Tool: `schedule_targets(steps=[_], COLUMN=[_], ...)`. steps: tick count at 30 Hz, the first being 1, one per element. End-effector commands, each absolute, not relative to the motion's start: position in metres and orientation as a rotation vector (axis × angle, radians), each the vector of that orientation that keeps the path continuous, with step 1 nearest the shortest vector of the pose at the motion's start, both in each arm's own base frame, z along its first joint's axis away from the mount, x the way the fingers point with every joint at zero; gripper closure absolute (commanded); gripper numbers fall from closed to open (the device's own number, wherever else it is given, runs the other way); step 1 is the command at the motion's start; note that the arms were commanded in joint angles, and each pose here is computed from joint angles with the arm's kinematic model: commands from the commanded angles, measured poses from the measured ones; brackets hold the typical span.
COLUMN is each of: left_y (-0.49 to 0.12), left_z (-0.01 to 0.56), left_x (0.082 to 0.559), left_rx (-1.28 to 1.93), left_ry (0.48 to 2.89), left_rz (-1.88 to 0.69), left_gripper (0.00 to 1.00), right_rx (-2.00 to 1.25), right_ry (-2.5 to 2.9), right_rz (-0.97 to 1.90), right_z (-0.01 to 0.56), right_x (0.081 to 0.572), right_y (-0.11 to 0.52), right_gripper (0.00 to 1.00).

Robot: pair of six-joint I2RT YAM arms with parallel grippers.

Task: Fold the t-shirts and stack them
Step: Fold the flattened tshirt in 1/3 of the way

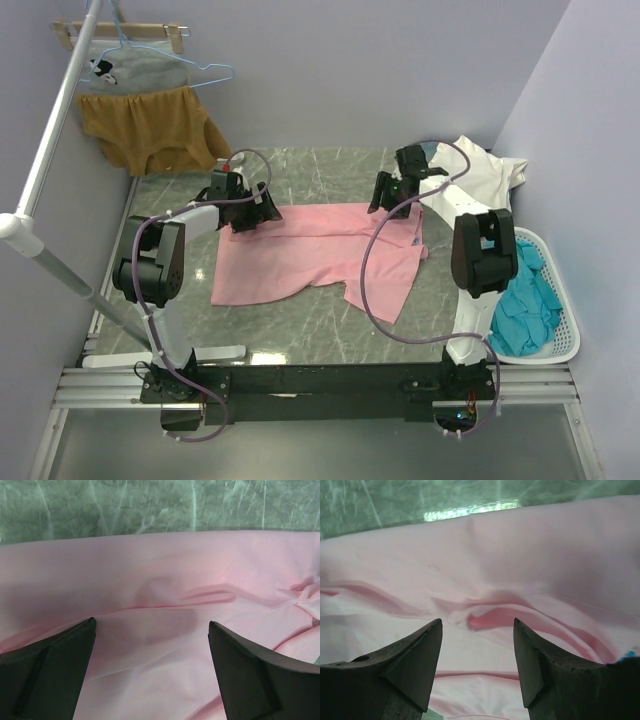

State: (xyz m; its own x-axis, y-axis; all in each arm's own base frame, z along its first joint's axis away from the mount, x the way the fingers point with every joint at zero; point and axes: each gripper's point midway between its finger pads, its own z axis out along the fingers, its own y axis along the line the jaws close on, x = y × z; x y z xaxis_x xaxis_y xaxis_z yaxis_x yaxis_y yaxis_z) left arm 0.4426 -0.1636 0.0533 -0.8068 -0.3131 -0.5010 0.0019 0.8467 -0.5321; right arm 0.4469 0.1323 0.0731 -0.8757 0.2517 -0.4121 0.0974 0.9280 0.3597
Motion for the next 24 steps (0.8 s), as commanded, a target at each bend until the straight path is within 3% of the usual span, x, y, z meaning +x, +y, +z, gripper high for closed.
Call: schedule_targets(steps=[1, 5, 10, 14, 15, 18, 24], left_y=[-0.169, -0.168, -0.167, -0.167, -0.166, -0.165, -0.164], left_z=[0.059, 0.056, 0.059, 0.058, 0.059, 0.06, 0.059], left_x=[0.448, 0.446, 0.447, 0.447, 0.447, 0.448, 0.447], left_rx=[-0.197, -0.2, -0.194, -0.197, -0.193, -0.195, -0.19], left_ry=[2.407, 2.414, 2.409, 2.408, 2.406, 2.405, 2.412], left_rz=[-0.721, -0.718, -0.709, -0.704, -0.701, -0.693, -0.683], left_gripper=[0.01, 0.01, 0.01, 0.01, 0.01, 0.01, 0.01], right_rx=[0.159, 0.138, 0.132, 0.118, 0.115, 0.093, 0.041], right_ry=[2.665, 2.695, 2.702, 2.686, 2.687, 2.667, 2.668], right_rz=[0.414, 0.325, 0.233, 0.208, 0.203, 0.192, 0.222], right_z=[0.07, 0.061, 0.053, 0.059, 0.059, 0.068, 0.083], right_x=[0.447, 0.444, 0.444, 0.443, 0.441, 0.437, 0.409], right_y=[0.149, 0.15, 0.143, 0.144, 0.143, 0.145, 0.16], right_gripper=[0.35, 0.38, 0.53, 0.73, 0.83, 0.94, 0.97])
